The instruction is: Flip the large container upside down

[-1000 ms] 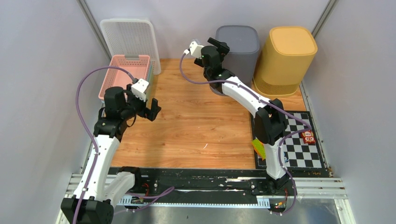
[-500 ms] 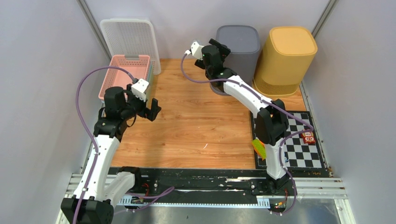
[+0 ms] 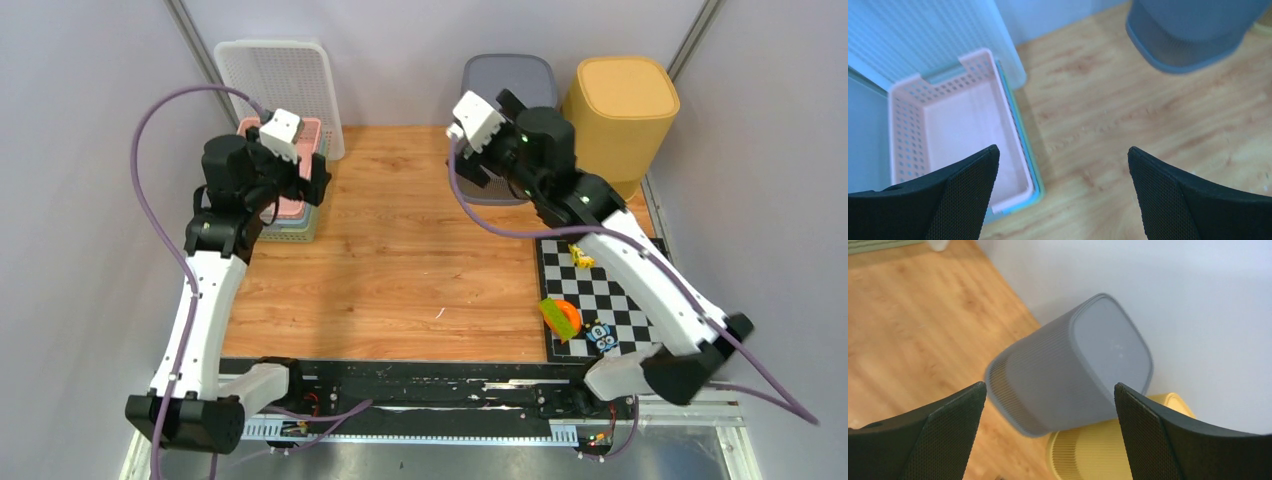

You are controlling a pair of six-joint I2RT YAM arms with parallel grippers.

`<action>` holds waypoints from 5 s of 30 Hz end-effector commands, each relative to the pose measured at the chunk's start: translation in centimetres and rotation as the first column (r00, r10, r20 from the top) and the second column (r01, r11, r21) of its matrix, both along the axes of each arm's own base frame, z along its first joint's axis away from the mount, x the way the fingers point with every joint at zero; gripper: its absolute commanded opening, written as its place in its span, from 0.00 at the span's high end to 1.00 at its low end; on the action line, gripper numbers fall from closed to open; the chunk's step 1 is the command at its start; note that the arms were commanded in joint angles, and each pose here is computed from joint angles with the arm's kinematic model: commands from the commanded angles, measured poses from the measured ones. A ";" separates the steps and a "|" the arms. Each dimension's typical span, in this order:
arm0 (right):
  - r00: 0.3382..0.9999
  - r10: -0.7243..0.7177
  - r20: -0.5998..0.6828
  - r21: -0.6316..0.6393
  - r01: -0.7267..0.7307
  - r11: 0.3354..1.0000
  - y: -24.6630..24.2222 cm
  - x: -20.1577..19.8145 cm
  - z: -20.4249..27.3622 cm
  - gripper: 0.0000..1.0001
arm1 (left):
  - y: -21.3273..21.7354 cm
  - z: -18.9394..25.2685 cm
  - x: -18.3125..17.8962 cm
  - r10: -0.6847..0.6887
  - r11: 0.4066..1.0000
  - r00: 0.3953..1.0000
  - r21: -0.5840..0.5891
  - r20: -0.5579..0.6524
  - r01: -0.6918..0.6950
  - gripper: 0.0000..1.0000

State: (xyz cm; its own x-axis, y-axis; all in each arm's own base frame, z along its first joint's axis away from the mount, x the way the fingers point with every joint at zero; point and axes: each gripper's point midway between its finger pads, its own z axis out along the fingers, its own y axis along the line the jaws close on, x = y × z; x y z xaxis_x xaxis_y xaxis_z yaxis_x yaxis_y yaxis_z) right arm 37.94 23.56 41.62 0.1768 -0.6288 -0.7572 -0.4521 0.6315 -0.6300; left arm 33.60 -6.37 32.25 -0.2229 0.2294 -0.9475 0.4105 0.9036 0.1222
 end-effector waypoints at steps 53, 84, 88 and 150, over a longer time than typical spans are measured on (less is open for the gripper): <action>0.783 0.469 -0.409 0.082 -0.480 0.873 0.0 -15.8 -16.6 0.00 | 5.0 -20.0 1.8 0.339 0.930 0.780 0.315 -0.526 -0.192 0.72; 0.769 0.499 -0.400 0.101 -0.504 0.858 0.1 -16.6 -15.5 0.00 | -3.7 -19.8 -5.7 -0.110 0.899 0.792 0.280 -0.600 0.337 0.86; 0.767 0.501 -0.401 0.103 -0.505 0.857 0.1 -16.6 -15.3 0.00 | -5.5 -18.3 -5.7 -0.205 0.898 0.792 0.212 -0.574 0.386 0.86; 0.988 0.081 -0.135 -0.393 -0.128 0.911 10.3 -3.0 -20.4 0.02 | 12.3 -11.7 6.0 0.419 0.902 0.854 0.252 -0.308 -0.351 0.00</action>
